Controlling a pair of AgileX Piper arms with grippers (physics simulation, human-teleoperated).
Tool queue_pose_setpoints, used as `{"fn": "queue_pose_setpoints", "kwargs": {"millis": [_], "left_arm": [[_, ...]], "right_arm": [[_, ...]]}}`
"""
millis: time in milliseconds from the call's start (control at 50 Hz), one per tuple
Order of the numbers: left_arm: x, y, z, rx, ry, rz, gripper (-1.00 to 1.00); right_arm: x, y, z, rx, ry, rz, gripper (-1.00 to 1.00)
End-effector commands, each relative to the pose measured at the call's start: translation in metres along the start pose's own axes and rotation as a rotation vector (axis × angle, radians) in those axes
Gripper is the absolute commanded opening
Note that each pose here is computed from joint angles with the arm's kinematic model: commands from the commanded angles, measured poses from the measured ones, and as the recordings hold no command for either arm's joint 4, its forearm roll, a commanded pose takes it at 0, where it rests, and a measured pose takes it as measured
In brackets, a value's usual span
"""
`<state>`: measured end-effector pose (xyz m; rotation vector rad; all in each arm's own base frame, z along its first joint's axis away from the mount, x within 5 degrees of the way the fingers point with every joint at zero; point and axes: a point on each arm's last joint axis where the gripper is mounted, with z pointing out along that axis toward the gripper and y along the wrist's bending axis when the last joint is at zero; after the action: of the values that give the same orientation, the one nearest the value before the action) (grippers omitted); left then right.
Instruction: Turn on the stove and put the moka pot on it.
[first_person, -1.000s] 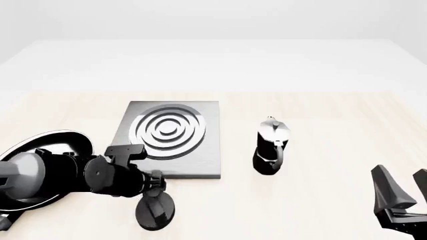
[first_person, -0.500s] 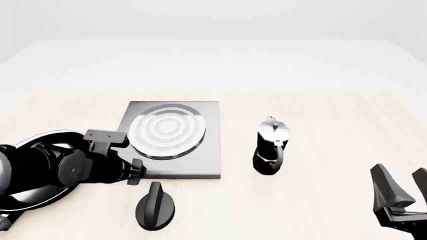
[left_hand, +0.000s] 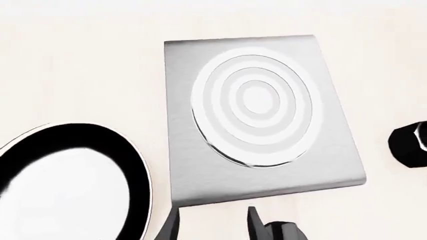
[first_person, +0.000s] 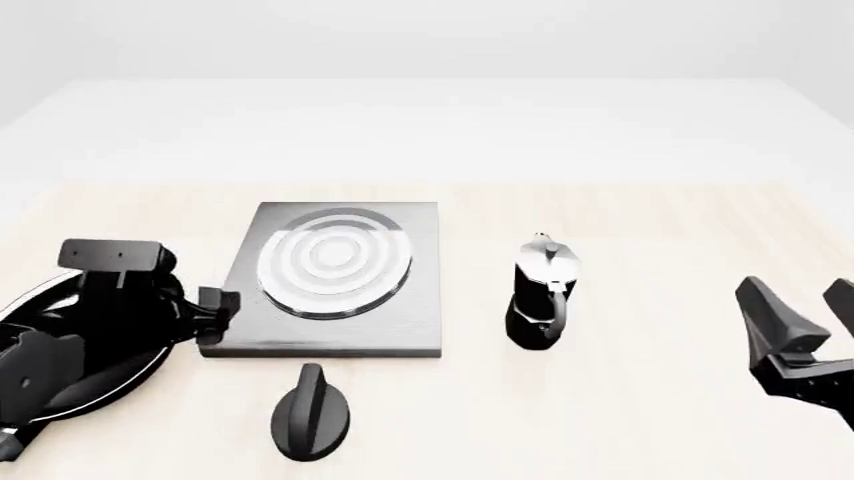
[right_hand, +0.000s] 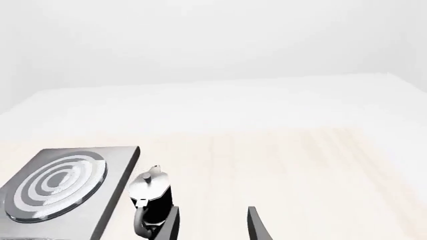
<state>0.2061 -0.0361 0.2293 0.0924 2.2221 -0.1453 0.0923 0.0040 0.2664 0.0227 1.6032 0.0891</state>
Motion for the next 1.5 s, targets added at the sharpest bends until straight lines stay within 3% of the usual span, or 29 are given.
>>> {"fn": "queue_pose_setpoints", "kwargs": {"millis": [20,60,200,220,240,260,300,340,500,540,560,600,700,880,920,1100,1500], "left_arm": [[0.000,0.013,-0.026,-0.045,-0.165,-0.045,1.00],[0.002,0.010,-0.045,-0.029,-0.260,-0.013,1.00],[0.014,0.013,-0.054,-0.035,-0.357,-0.017,1.00],[0.017,0.016,-0.060,-0.057,-0.404,-0.021,1.00],[0.018,0.015,-0.057,-0.045,-0.394,-0.039,1.00],[0.022,0.018,-0.076,-0.083,-0.490,0.008,1.00],[0.025,0.019,-0.069,-0.068,-0.460,-0.067,1.00],[0.035,0.021,-0.093,-0.118,-0.583,0.004,1.00],[0.058,0.023,-0.099,-0.152,-0.644,0.022,1.00],[0.067,0.022,-0.107,-0.163,-0.691,0.044,1.00],[0.068,0.023,-0.103,-0.156,-0.672,0.033,1.00],[0.078,0.022,-0.111,-0.174,-0.726,0.063,1.00],[0.089,0.023,-0.106,-0.192,-0.736,0.079,1.00],[0.087,0.025,-0.098,-0.194,-0.711,0.061,1.00],[0.088,0.024,-0.098,-0.189,-0.714,0.063,1.00],[0.085,0.025,-0.094,-0.182,-0.697,0.053,1.00],[0.084,0.025,-0.091,-0.174,-0.690,0.043,1.00]], "right_arm": [[-0.030,0.005,0.010,-0.030,0.037,-0.035,1.00],[-0.035,0.007,0.010,-0.038,0.041,-0.024,1.00],[-0.042,0.008,0.014,-0.037,0.063,0.014,1.00],[-0.044,0.008,0.015,-0.042,0.073,0.021,1.00],[-0.044,0.009,0.015,-0.044,0.075,0.026,1.00],[-0.046,0.009,0.015,-0.050,0.077,0.029,1.00],[-0.048,0.011,0.016,-0.061,0.087,0.039,1.00],[-0.050,0.012,0.017,-0.063,0.096,0.048,1.00],[-0.058,0.017,0.018,-0.098,0.116,0.087,1.00],[-0.062,0.019,0.016,-0.116,0.118,0.102,1.00],[-0.063,0.019,0.017,-0.116,0.122,0.099,1.00],[-0.065,0.021,0.017,-0.126,0.126,0.098,1.00],[-0.065,0.024,0.020,-0.149,0.154,0.095,1.00],[-0.064,0.032,0.029,-0.192,0.209,0.098,1.00],[-0.062,0.035,0.031,-0.205,0.226,0.124,1.00],[-0.054,0.041,0.040,-0.233,0.273,0.091,1.00],[-0.030,0.048,0.062,-0.242,0.313,0.082,1.00]]}}
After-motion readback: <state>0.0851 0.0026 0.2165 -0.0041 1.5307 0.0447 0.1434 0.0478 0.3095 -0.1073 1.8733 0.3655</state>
